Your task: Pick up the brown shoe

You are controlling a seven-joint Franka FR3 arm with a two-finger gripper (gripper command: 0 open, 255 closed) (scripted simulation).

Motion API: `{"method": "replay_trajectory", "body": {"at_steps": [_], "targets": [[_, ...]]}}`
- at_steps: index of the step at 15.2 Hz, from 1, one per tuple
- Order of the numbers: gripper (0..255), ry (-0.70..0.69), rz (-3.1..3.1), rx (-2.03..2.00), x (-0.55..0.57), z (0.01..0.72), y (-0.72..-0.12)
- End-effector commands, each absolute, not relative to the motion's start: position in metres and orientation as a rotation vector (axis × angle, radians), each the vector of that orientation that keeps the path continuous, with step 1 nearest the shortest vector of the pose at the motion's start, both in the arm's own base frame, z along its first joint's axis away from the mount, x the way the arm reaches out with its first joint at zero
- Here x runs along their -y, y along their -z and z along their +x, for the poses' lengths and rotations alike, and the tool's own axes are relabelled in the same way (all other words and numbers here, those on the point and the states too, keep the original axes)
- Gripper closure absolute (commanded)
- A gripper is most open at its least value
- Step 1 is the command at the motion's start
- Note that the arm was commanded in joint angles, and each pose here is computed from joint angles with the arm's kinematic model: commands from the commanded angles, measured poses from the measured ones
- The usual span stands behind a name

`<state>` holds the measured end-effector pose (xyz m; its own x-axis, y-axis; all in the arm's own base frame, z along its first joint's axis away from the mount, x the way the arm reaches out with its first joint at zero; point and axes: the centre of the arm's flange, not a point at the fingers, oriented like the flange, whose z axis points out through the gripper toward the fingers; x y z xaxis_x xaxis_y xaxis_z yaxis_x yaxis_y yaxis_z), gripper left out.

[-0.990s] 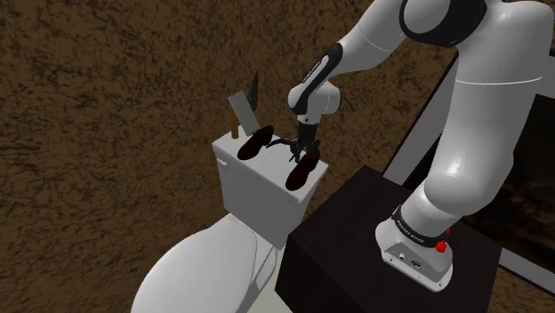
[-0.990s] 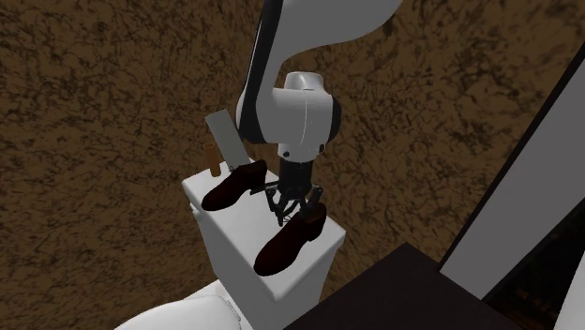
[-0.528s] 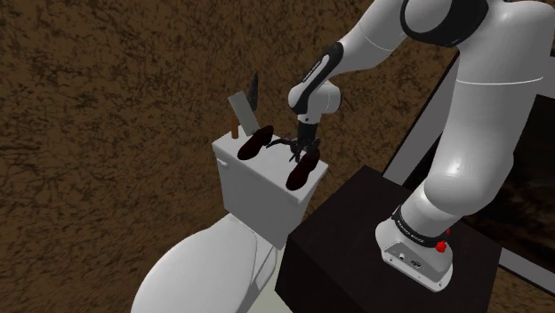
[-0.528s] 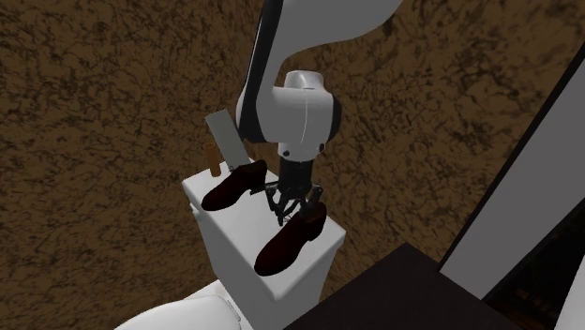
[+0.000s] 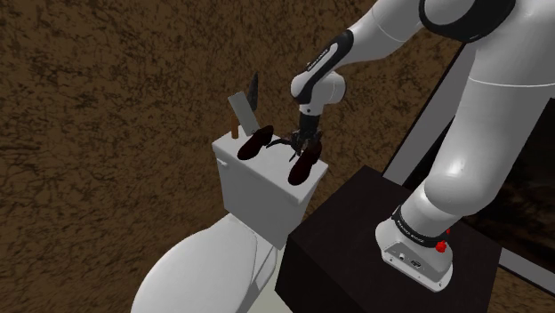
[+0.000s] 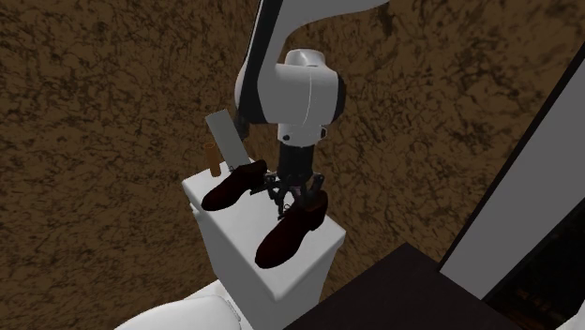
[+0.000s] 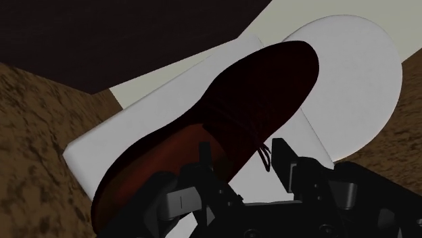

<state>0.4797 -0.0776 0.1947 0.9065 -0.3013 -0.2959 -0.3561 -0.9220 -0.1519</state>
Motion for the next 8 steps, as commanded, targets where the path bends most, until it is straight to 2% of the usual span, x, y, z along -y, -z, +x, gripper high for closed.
{"method": "replay_trajectory", "body": {"at_steps": [1,8], "targets": [[255,-0.397,-2.868,-0.5,0.078,0.479,-0.206],[255,-0.397,-2.868,-0.5,0.078,0.479,-0.234]]}}
